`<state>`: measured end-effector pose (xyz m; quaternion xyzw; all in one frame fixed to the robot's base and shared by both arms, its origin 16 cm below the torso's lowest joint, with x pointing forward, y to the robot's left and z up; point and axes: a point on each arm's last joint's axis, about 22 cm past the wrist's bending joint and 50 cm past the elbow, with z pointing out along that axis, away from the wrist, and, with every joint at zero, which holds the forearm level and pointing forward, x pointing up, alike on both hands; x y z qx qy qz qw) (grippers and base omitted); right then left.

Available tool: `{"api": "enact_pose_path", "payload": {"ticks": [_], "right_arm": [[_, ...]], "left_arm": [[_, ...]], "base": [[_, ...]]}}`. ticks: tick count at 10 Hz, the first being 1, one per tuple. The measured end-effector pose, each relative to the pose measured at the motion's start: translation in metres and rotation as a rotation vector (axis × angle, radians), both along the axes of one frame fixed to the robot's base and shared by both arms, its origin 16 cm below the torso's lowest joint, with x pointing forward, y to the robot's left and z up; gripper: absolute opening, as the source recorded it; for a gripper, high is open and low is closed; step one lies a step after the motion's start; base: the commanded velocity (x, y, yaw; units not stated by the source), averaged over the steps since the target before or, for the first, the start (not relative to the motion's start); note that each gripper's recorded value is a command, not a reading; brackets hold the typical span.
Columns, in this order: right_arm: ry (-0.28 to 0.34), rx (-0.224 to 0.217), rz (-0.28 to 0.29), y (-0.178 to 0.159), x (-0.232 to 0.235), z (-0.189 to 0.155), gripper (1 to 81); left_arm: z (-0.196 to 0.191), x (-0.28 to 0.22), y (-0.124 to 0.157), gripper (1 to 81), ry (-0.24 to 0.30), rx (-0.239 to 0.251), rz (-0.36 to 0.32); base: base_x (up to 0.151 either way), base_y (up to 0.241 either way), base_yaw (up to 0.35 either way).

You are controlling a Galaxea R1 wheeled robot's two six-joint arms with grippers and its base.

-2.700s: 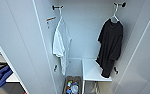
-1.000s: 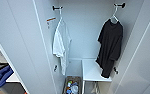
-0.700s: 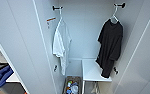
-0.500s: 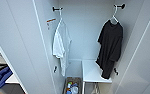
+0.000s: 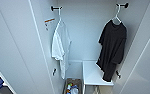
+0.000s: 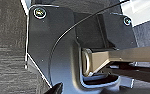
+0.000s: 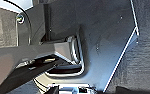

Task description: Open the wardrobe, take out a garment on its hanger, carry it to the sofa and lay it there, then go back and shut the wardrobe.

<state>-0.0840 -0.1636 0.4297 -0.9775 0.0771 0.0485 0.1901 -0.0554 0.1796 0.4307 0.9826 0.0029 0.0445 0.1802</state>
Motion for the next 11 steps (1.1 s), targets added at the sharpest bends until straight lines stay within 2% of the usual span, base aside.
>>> {"api": "enact_pose_path", "payload": {"ticks": [11], "right_arm": [[-0.003,0.0,-0.001,-0.0002,0.0023,-0.0003,81.1]], "left_arm": [[0.0005,-0.004,-0.0005,81.1,0.004,-0.001,-0.001]], "base": [[0.086,0.0,0.0]]}}
